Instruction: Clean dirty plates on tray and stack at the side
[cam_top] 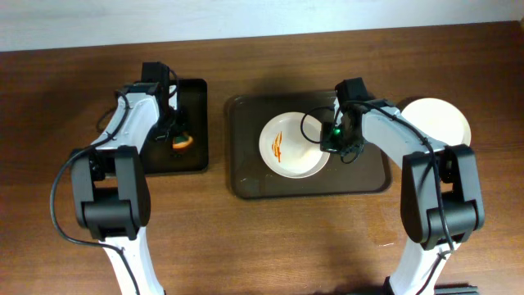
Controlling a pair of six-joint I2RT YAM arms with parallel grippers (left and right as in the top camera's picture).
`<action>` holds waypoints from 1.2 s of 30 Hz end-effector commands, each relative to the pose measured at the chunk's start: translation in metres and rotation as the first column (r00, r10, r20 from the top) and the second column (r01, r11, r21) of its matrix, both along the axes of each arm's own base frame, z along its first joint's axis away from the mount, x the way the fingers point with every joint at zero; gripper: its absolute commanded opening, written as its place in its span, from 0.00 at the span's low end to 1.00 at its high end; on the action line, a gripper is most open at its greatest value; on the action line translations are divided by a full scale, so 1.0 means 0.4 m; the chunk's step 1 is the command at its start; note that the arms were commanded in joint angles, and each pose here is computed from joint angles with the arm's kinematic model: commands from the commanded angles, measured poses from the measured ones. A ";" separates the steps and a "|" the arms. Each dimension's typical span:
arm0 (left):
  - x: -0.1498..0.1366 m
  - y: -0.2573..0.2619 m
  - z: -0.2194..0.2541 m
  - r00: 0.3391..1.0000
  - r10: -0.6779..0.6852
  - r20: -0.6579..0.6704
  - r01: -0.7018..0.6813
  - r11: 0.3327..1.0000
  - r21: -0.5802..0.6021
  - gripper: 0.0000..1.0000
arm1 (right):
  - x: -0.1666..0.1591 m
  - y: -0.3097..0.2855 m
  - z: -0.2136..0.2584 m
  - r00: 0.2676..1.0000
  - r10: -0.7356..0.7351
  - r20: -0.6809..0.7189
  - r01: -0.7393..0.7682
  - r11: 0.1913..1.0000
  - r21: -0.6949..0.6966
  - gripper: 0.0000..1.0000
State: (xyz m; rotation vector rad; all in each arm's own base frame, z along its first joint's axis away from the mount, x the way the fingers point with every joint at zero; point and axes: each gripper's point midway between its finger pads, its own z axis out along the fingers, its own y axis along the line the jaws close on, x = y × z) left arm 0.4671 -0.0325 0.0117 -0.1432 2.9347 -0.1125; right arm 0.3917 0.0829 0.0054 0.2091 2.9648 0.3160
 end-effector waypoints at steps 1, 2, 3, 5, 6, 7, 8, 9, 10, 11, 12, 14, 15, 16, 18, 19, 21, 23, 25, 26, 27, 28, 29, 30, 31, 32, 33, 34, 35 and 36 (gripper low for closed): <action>0.007 -0.008 0.003 0.999 -0.032 0.014 0.032 0.999 -0.002 0.60 | -0.054 -0.010 -0.062 0.997 0.007 -0.082 -0.011 0.999 -0.040 0.04; 0.012 -0.009 0.008 0.999 -0.032 0.021 0.032 0.999 -0.003 0.62 | -0.054 -0.010 -0.062 0.997 0.007 -0.082 -0.011 0.999 -0.040 0.04; 0.022 -0.010 0.020 0.999 -0.033 0.032 0.033 0.999 -0.003 0.60 | -0.054 -0.010 -0.062 0.997 0.007 -0.082 -0.011 0.999 -0.040 0.04; 0.047 -0.011 0.063 0.998 -0.033 0.060 0.033 0.999 -0.003 0.57 | -0.053 -0.010 -0.062 0.997 0.007 -0.082 -0.011 0.999 -0.040 0.04; 0.056 -0.011 0.080 0.997 -0.033 0.070 0.033 0.999 -0.004 0.57 | -0.052 -0.010 -0.062 0.997 0.007 -0.079 -0.010 0.999 -0.040 0.04; 0.057 -0.011 0.081 0.997 -0.032 0.071 0.033 0.999 -0.003 0.54 | -0.049 -0.009 -0.061 0.997 0.007 -0.075 -0.010 0.999 -0.039 0.04; 0.054 -0.010 0.073 0.997 -0.032 0.064 0.032 0.999 -0.002 0.50 | -0.048 -0.009 -0.061 0.997 0.007 -0.073 -0.010 0.999 -0.039 0.04; 0.051 -0.007 0.065 0.998 -0.031 0.057 0.031 1.000 0.005 0.47 | -0.047 -0.009 -0.061 0.997 0.007 -0.072 -0.010 0.999 -0.039 0.04; 0.044 -0.007 0.054 0.999 -0.031 0.044 0.031 1.000 0.005 0.45 | -0.047 -0.009 -0.061 0.997 0.008 -0.072 -0.011 0.999 -0.039 0.04; 0.040 -0.007 0.036 0.999 -0.031 0.028 0.031 1.000 0.005 0.45 | -0.047 -0.009 -0.061 0.997 0.007 -0.072 -0.010 0.999 -0.039 0.04; 0.037 -0.007 0.020 0.999 -0.031 0.014 0.031 1.000 0.006 0.38 | -0.047 -0.009 -0.061 0.997 0.008 -0.072 -0.011 0.999 -0.039 0.04; 0.019 -0.005 -0.040 0.999 -0.031 -0.045 0.031 0.999 0.007 0.13 | -0.047 -0.009 -0.061 0.997 0.008 -0.072 -0.011 0.999 -0.039 0.04; 0.015 -0.005 -0.053 0.998 -0.030 -0.057 0.031 0.999 0.007 0.04 | -0.048 -0.009 -0.061 0.997 0.008 -0.073 -0.011 0.999 -0.039 0.04; 0.014 -0.005 -0.054 0.998 -0.031 -0.058 0.031 0.999 0.007 0.00 | -0.048 -0.009 -0.061 0.997 0.008 -0.073 -0.011 0.999 -0.039 0.04; 0.028 -0.006 -0.031 0.999 -0.031 -0.035 0.031 1.000 0.006 0.00 | -0.048 -0.009 -0.061 0.997 0.007 -0.073 -0.010 0.999 -0.039 0.04; 0.037 -0.006 -0.003 0.999 -0.031 -0.021 0.031 1.000 0.006 0.00 | -0.048 -0.009 -0.061 0.997 0.007 -0.073 -0.010 0.999 -0.039 0.04; 0.060 -0.008 0.095 0.999 -0.031 0.025 0.031 1.000 0.005 0.00 | -0.049 -0.009 -0.061 0.997 0.008 -0.075 -0.011 0.999 -0.040 0.04; 0.070 -0.009 0.183 0.997 -0.031 0.075 0.031 1.000 0.004 0.00 | -0.049 -0.009 -0.061 0.997 0.007 -0.075 -0.010 0.999 -0.040 0.04; 0.056 -0.008 0.175 0.998 -0.031 0.053 0.031 1.000 0.004 0.00 | -0.049 -0.009 -0.061 0.997 0.007 -0.075 -0.010 0.999 -0.039 0.04; 0.044 -0.007 0.154 0.999 -0.031 0.033 0.031 1.000 0.005 0.00 | -0.049 -0.009 -0.061 0.997 0.007 -0.075 -0.010 0.999 -0.039 0.04; 0.030 -0.007 0.111 0.999 -0.031 0.012 0.031 1.000 0.005 0.00 | -0.049 -0.009 -0.061 0.997 0.008 -0.075 -0.011 0.999 -0.040 0.04; 0.029 -0.006 0.080 0.999 -0.031 0.018 0.031 1.000 0.006 0.00 | -0.049 -0.009 -0.061 0.997 0.008 -0.075 -0.011 0.999 -0.040 0.04; 0.034 -0.006 0.048 0.999 -0.031 0.038 0.030 1.000 0.005 0.00 | -0.049 -0.009 -0.061 0.997 0.007 -0.075 -0.010 0.999 -0.040 0.04; 0.040 -0.006 0.010 0.997 -0.030 0.068 0.030 1.000 0.004 0.00 | -0.049 -0.009 -0.062 0.997 0.007 -0.076 -0.010 0.999 -0.040 0.04; 0.043 -0.007 -0.022 0.995 -0.031 0.094 0.031 1.000 0.004 0.00 | -0.049 -0.009 -0.062 0.997 0.007 -0.076 -0.010 0.999 -0.040 0.04; 0.041 -0.007 -0.038 0.994 -0.030 0.101 0.030 1.000 0.003 0.00 | -0.050 -0.009 -0.062 0.997 0.007 -0.076 -0.010 0.999 -0.040 0.04; 0.040 -0.004 -0.042 0.994 -0.028 0.101 0.028 1.000 0.004 0.00 | -0.051 -0.009 -0.062 0.997 0.007 -0.078 -0.010 0.999 -0.040 0.04; 0.042 -0.003 -0.040 0.994 -0.027 0.105 0.027 1.000 0.003 0.00 | -0.051 -0.009 -0.062 0.997 0.007 -0.078 -0.010 0.999 -0.040 0.04; 0.049 -0.003 -0.028 0.993 -0.027 0.115 0.026 1.000 0.003 0.00 | -0.051 -0.009 -0.062 0.997 0.007 -0.079 -0.010 0.999 -0.040 0.04; 0.055 -0.003 -0.004 0.992 -0.027 0.126 0.027 1.000 0.002 0.00 | -0.052 -0.009 -0.062 0.997 0.007 -0.079 -0.011 0.999 -0.040 0.04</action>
